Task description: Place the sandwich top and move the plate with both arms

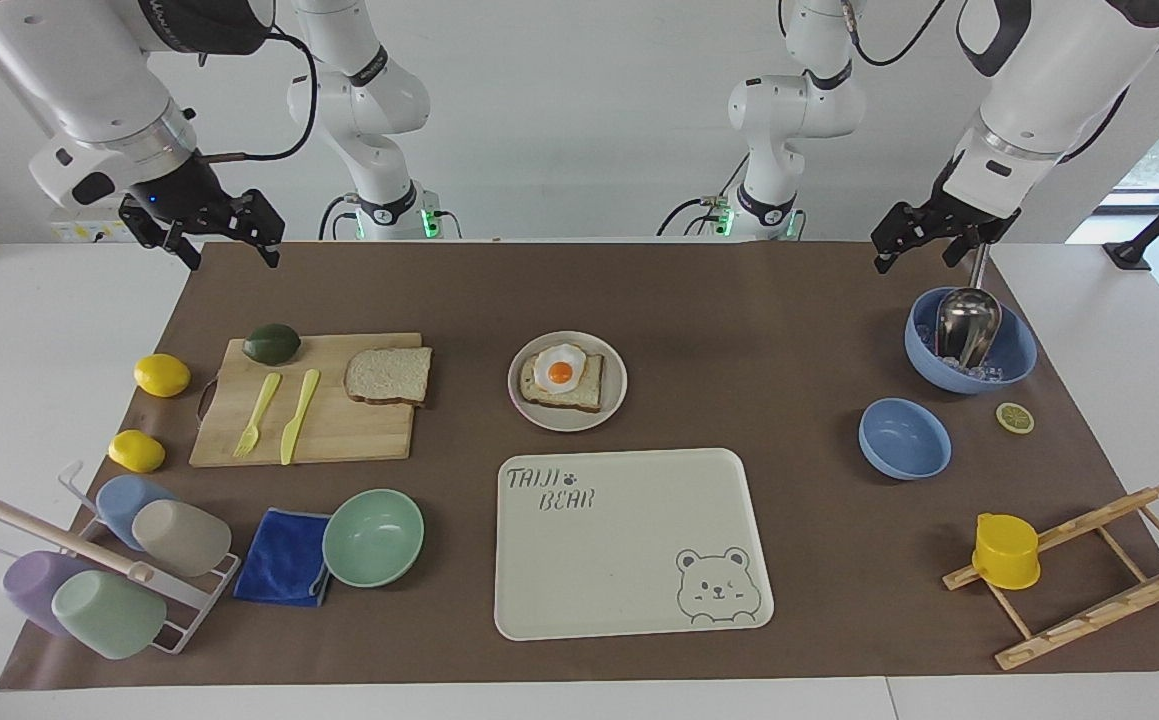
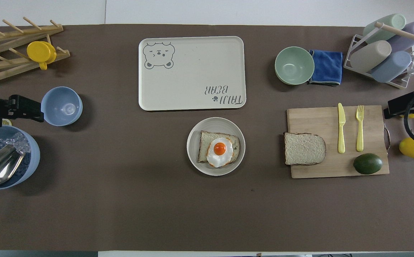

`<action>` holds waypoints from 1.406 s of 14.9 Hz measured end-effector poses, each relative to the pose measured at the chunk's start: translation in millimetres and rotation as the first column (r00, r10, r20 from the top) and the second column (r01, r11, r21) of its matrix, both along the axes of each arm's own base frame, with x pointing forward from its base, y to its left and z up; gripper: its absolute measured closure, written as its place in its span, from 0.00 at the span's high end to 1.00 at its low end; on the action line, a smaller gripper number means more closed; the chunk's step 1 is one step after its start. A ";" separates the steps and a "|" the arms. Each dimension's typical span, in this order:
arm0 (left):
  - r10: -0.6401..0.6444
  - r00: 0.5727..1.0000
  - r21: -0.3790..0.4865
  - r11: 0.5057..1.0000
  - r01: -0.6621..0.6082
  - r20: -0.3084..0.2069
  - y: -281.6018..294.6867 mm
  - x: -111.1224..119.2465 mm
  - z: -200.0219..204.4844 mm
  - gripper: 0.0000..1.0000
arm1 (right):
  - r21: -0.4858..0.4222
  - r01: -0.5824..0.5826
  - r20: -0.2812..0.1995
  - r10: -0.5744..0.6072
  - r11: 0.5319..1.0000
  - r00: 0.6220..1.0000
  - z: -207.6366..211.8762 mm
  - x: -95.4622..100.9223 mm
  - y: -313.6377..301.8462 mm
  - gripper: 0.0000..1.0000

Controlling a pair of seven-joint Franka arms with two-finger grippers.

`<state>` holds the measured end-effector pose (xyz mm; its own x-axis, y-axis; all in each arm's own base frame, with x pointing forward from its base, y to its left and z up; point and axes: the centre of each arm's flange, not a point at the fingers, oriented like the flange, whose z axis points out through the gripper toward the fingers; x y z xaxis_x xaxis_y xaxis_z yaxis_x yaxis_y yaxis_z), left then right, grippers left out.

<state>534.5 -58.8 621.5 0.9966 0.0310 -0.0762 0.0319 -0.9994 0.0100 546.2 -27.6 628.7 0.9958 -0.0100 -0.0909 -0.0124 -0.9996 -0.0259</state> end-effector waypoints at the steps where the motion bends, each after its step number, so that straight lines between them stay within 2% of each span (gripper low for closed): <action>1: 0.000 1.000 0.000 1.000 0.000 0.000 -0.1 0.0 0.0 1.00 | 0.000 0.000 0.000 0.000 1.000 1.000 0.0 0.0 -0.1 1.00; 17: -0.002 1.000 0.000 1.000 0.002 0.000 -0.9 -0.1 0.0 1.00 | -0.029 0.025 0.004 -0.025 0.999 1.000 -5.3 -0.5 -19.6 1.00; 19: -0.002 1.000 0.000 1.000 0.002 0.000 -0.9 -0.1 0.0 1.00 | -0.138 -0.025 -0.001 0.025 0.990 1.000 -23.8 2.2 -3.5 1.00; 21: -0.002 1.000 0.000 1.000 0.002 0.000 -0.9 -0.1 0.0 1.00 | -0.245 -0.074 -0.046 0.065 0.967 0.997 -58.1 3.7 48.3 1.00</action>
